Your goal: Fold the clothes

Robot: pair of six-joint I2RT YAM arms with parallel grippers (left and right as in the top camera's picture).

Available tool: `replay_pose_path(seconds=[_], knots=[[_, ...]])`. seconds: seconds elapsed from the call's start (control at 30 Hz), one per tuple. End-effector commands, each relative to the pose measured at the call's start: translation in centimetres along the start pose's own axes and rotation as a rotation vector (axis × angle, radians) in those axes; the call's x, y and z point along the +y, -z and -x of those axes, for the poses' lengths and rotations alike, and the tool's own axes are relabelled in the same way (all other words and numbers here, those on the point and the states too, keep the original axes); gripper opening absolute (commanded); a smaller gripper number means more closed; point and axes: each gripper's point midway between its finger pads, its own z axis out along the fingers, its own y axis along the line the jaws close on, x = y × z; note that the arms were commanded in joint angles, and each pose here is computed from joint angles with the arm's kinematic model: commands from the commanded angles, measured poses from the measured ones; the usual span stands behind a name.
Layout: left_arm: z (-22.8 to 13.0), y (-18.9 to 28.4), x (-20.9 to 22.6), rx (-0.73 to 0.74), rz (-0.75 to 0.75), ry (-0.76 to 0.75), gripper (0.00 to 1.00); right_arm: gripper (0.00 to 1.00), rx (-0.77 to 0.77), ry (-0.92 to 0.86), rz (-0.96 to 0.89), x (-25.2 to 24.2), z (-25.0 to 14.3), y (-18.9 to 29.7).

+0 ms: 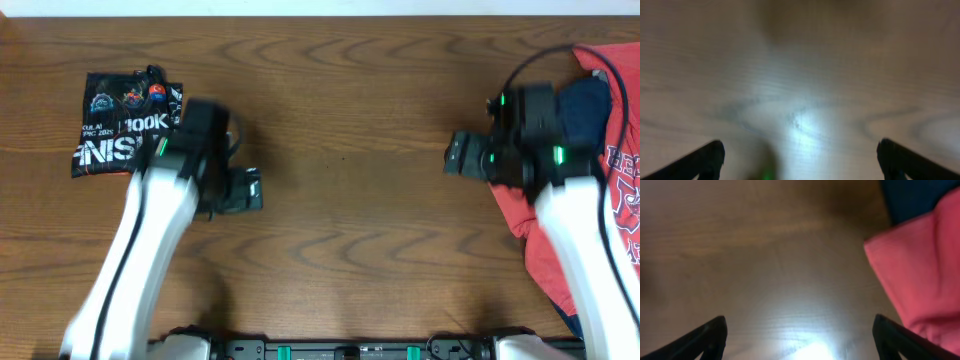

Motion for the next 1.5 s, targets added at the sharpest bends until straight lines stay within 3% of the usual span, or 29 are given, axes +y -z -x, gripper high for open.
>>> replay_pose_path(seconds=[0.0, 0.1, 0.17, 0.33, 0.47, 0.7, 1.07, 1.47], knots=[[-1.1, 2.1, 1.6, -0.209, 0.009, 0.061, 0.98, 0.99, -0.192, 0.002, -0.036, -0.5, -1.2, 2.3], [-0.8, 4.9, 1.5, -0.452, -0.075, 0.074, 0.98, 0.99, -0.38, 0.019, -0.004, -0.3, -1.4, 4.1], [-0.9, 7.4, 1.5, -0.588, -0.122, 0.078, 0.98, 0.99, -0.418, 0.02, 0.02, -0.5, -2.2, 4.6], [-2.8, 12.7, 2.0, -0.814, -0.201, 0.084, 0.98, 0.99, -0.378, 0.029, 0.011, -2.3, -5.8, 5.0], [-3.8, 14.7, 2.4, -0.905, -0.233, 0.086, 0.98, 0.99, -0.292, 0.044, -0.033, -3.5, -8.0, 4.6], [-4.3, 15.4, 2.5, -0.942, -0.246, 0.087, 0.98, 0.99, -0.154, 0.067, -0.102, -5.2, -11.3, 3.9], [-4.3, 15.4, 2.5, -0.942, -0.246, 0.087, 0.98, 0.99, -0.133, 0.072, -0.111, -5.4, -11.8, 3.9], [-4.3, 15.4, 2.5, -0.941, -0.246, 0.087, 0.98, 0.99, -0.33, -0.102, -0.14, -8.9, -11.1, 6.8]])
